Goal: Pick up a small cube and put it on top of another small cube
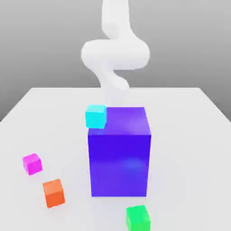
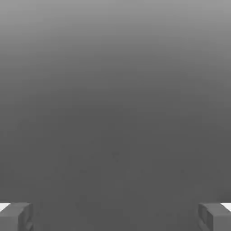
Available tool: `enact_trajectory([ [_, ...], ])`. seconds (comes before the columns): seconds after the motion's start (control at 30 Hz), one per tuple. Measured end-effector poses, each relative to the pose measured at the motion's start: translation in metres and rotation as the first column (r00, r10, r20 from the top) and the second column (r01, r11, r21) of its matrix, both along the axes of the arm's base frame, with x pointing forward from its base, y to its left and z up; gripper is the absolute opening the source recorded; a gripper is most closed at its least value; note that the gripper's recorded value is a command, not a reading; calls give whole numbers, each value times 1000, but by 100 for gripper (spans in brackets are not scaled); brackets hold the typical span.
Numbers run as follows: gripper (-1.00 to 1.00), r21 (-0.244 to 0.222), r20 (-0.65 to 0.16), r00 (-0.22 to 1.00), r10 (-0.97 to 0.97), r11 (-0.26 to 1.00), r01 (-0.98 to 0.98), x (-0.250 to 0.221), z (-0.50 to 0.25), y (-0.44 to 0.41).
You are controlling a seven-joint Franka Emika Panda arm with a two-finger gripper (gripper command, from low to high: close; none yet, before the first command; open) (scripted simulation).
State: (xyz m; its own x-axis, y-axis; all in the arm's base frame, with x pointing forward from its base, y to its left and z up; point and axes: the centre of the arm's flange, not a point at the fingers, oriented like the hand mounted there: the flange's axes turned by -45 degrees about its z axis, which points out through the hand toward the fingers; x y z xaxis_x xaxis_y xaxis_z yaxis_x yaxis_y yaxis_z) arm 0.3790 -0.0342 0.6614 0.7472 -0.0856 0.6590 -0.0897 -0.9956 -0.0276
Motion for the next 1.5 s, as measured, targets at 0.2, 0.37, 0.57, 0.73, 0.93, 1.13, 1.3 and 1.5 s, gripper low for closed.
enact_trajectory([
  [0.2,0,48,-207,957,-203,975,217,40,-142,-99],
  [0.37,0,66,-367,864,-346,916,395,21,-258,-172],
  [0.57,0,62,-545,692,-473,801,596,-50,-389,-233],
  [0.73,0,40,-650,550,-524,699,714,-118,-473,-253],
  [0.93,-100,36,-658,540,-525,693,720,-124,-531,-252],
  [1.13,-100,37,-659,539,-525,693,720,-124,-535,-251],
  [1.3,-100,36,-658,540,-525,694,719,-123,-499,-253],
  [1.5,-100,42,-628,663,-408,833,552,-60,-458,-225],
])
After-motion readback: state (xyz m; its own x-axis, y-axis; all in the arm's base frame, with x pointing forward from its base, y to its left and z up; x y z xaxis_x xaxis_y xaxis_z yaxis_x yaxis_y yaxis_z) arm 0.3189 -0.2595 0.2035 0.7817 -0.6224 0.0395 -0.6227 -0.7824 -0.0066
